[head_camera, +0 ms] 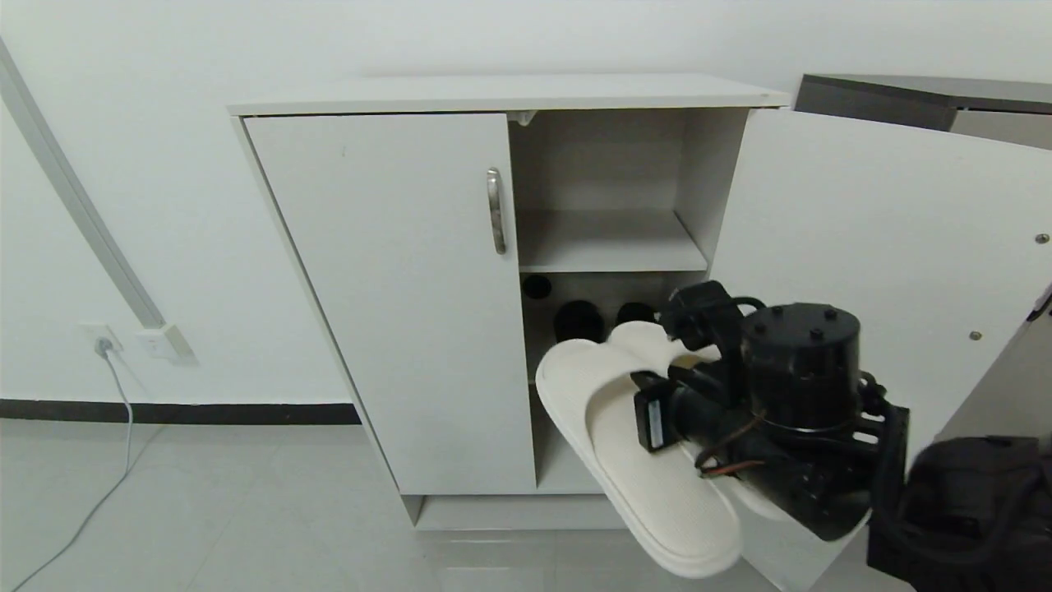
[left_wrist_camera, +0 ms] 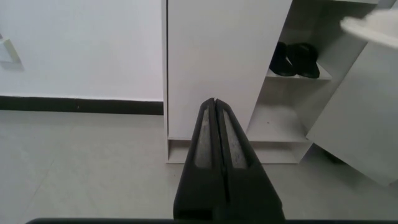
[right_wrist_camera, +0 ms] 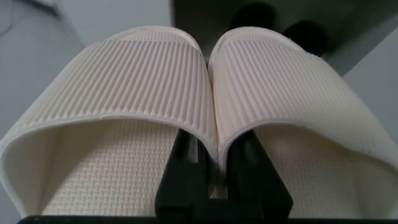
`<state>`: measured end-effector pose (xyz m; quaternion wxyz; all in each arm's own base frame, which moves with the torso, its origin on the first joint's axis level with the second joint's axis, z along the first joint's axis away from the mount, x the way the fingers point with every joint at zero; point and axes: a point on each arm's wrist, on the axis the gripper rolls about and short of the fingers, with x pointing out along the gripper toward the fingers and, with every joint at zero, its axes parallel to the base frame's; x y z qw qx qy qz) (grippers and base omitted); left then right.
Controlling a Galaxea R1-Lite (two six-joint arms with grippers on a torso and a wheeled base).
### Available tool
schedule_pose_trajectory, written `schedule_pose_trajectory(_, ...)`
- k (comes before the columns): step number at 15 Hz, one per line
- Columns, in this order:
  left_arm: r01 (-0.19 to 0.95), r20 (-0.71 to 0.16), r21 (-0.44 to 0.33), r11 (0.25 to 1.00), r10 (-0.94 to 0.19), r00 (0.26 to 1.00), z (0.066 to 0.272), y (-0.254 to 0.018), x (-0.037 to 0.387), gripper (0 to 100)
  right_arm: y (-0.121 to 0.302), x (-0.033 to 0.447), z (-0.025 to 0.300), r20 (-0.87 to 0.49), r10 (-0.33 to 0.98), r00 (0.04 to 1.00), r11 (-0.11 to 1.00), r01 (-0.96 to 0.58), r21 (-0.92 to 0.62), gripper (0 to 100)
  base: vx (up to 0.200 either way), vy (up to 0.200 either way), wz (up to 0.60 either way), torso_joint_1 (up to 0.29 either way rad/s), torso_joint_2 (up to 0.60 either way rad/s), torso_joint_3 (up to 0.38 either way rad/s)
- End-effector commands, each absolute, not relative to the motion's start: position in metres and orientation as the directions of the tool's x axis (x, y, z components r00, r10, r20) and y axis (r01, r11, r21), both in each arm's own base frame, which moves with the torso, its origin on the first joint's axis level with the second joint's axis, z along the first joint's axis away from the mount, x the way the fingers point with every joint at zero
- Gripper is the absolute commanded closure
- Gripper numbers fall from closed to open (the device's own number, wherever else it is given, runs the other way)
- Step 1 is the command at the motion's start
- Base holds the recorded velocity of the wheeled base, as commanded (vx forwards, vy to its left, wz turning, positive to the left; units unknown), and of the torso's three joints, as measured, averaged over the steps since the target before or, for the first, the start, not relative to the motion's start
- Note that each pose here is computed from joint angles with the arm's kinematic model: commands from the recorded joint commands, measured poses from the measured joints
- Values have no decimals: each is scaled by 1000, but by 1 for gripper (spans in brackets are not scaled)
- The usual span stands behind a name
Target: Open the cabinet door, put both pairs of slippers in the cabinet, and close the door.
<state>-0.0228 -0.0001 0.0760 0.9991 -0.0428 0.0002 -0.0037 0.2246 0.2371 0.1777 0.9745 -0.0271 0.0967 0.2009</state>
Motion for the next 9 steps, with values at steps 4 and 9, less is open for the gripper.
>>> schedule_pose_trajectory(4, 8, -2, -86, 996, -8, 1000, 76, 0, -23, 100, 295, 241, 218, -327, 220, 919, 975, -207, 76, 100, 0, 0, 0, 0, 0, 0)
schedule_pose_trajectory(9, 9, -2, -86, 996, -9, 1000, 76, 0, -23, 100, 325, 269, 234, -246, -6, 969, 1000, 11, 20, 100, 0, 0, 0, 0, 0, 0)
